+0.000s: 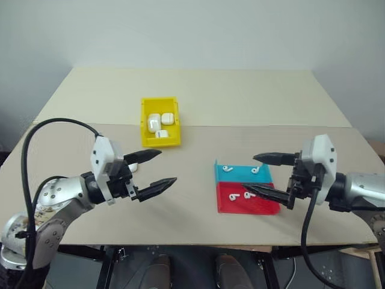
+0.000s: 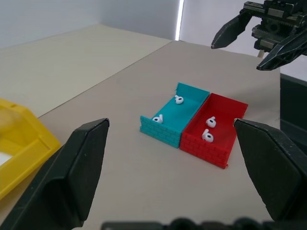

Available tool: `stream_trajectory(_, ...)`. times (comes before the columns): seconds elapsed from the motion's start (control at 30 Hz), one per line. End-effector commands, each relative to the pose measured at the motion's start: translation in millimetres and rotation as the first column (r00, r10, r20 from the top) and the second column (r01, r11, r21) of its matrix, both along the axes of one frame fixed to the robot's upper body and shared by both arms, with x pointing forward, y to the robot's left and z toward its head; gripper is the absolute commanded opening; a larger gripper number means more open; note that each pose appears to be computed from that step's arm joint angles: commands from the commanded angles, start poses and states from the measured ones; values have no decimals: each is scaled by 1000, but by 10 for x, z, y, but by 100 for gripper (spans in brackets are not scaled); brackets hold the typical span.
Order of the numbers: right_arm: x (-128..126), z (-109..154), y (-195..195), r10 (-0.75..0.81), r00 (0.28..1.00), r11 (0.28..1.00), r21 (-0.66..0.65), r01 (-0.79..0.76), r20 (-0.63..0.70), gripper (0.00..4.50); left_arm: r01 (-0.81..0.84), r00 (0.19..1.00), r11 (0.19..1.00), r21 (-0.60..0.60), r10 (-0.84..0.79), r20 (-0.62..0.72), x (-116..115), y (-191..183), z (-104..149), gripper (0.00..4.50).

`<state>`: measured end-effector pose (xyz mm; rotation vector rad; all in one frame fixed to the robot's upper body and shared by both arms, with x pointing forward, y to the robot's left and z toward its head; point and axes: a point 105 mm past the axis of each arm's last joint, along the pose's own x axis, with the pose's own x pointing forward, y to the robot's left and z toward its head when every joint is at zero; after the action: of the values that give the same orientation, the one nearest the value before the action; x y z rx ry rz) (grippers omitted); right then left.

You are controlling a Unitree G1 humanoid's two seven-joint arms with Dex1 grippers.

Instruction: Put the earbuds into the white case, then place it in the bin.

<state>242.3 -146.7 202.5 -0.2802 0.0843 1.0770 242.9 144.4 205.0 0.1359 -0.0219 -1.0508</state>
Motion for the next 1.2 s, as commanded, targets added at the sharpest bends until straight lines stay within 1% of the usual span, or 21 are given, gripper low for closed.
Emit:
stream_trajectory(0.03,-17,90,19,19,998,1000,8,-20,55,444,14,999,1000,-9,-14,46,-41,15,114,450)
stream_trajectory(0.17,-32,81,28,1,999,1000,18,-2,54,444,-15,1000,1000,-11,16,26,-77,23,126,450)
stream_trajectory(0.33,-3,58,57,-22,998,999,42,20,54,444,-81,995,995,52,77,64,-65,49,80,450)
stream_trajectory(0.47,1,59,101,-22,998,998,63,19,52,444,-165,982,985,49,160,97,-1,57,109,450)
stream_trajectory(0.57,2,38,101,-22,998,998,59,19,50,444,-307,949,942,134,292,120,111,75,47,450)
stream_trajectory(0.67,51,54,87,-31,997,999,39,28,68,444,-428,896,884,191,385,222,213,88,82,450)
stream_trajectory(0.77,87,94,102,-36,995,999,37,33,91,444,-446,895,862,241,419,155,274,166,64,450)
stream_trajectory(0.93,61,69,177,-36,994,998,47,31,101,444,-460,869,805,374,494,7,345,330,15,450)
stream_trajectory(0.97,57,54,191,-37,994,998,49,32,101,444,-468,844,782,412,534,-56,391,389,-8,450)
stream_trajectory(1.0,53,37,199,-38,994,998,50,33,100,444,-498,798,759,421,591,-122,467,458,-7,450)
stream_trajectory(1.07,56,18,219,-39,994,998,54,34,99,444,-515,740,739,434,639,-208,562,513,-5,450)
stream_trajectory(1.13,60,9,242,-38,994,998,58,32,101,444,-564,689,717,410,682,-246,686,556,8,450)
stream_trajectory(1.2,67,3,265,-36,994,998,60,30,103,444,-577,662,703,416,701,-266,736,583,10,450)
